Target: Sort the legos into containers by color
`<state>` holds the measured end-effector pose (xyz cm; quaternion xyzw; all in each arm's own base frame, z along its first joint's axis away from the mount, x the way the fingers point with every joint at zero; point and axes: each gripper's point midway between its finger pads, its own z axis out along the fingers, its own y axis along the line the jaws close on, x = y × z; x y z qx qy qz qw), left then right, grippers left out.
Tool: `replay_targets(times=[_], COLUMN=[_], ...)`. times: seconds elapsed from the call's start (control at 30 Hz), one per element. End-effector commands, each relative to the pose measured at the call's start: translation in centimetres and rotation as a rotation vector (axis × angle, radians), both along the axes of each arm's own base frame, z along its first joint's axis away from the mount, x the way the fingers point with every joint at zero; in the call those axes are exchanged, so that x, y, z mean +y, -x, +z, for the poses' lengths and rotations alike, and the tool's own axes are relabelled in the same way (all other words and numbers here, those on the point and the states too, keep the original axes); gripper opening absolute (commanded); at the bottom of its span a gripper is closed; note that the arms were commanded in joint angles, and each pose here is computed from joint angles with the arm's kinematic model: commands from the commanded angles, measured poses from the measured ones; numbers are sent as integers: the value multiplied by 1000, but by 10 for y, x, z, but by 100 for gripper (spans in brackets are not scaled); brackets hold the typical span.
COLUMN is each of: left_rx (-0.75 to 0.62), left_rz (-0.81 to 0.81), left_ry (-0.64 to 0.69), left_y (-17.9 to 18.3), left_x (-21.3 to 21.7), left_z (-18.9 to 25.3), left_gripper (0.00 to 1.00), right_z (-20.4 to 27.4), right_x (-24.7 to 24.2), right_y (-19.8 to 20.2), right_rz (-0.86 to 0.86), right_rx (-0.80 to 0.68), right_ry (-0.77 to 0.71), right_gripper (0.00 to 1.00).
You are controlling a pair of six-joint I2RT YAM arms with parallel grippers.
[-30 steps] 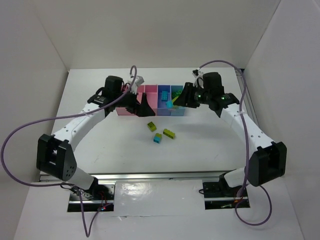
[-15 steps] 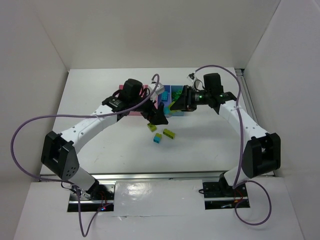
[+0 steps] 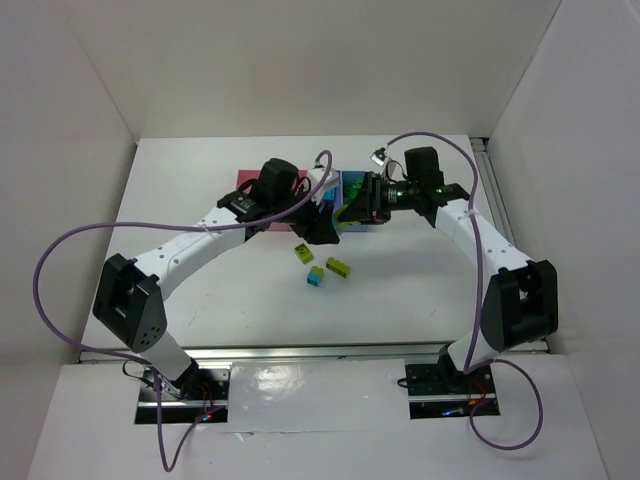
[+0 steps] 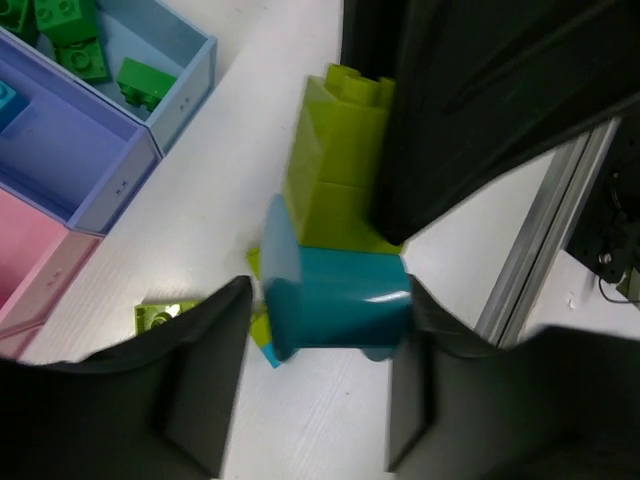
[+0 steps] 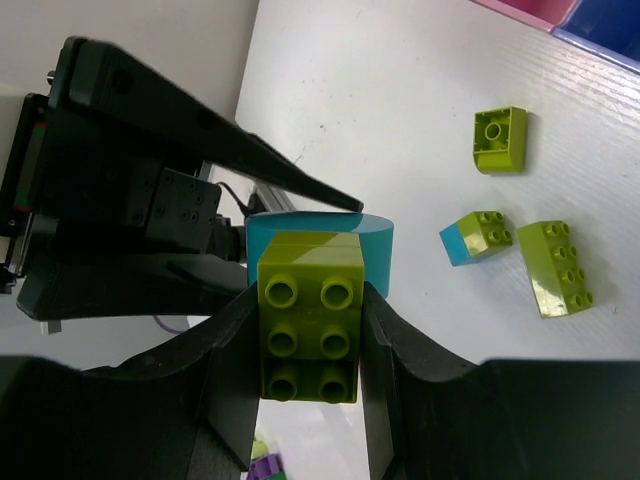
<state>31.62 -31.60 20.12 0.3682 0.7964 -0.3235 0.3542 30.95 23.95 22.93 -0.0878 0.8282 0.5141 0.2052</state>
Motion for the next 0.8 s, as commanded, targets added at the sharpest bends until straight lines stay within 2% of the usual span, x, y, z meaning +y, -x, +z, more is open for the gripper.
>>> replay_targets(times=[0.0,0.03,0.07,0.23,0.77], left_rx=[-77,-77,-85,-60,-7], left_rz=[-8,-8,-8,-16,25], left_ry=[31,31,36,26,-9], left_y=[-12,-12,-13,-13,-22], left_x=[-6,-6,-7,-9,8], left_z=[21,21,25,23,5], left_gripper=[55,49,34,0,0], right_z=[3,0,0,-13,-15], right_x=[2,2,2,1,-16], right_y=[2,1,1,7,-3], right_rz=[28,28,28,34,-22], right_rx=[-11,-2,-2,47,54], right_ry=[-34,-32,-32,-11,-15], right_gripper=[21,21,21,20,20])
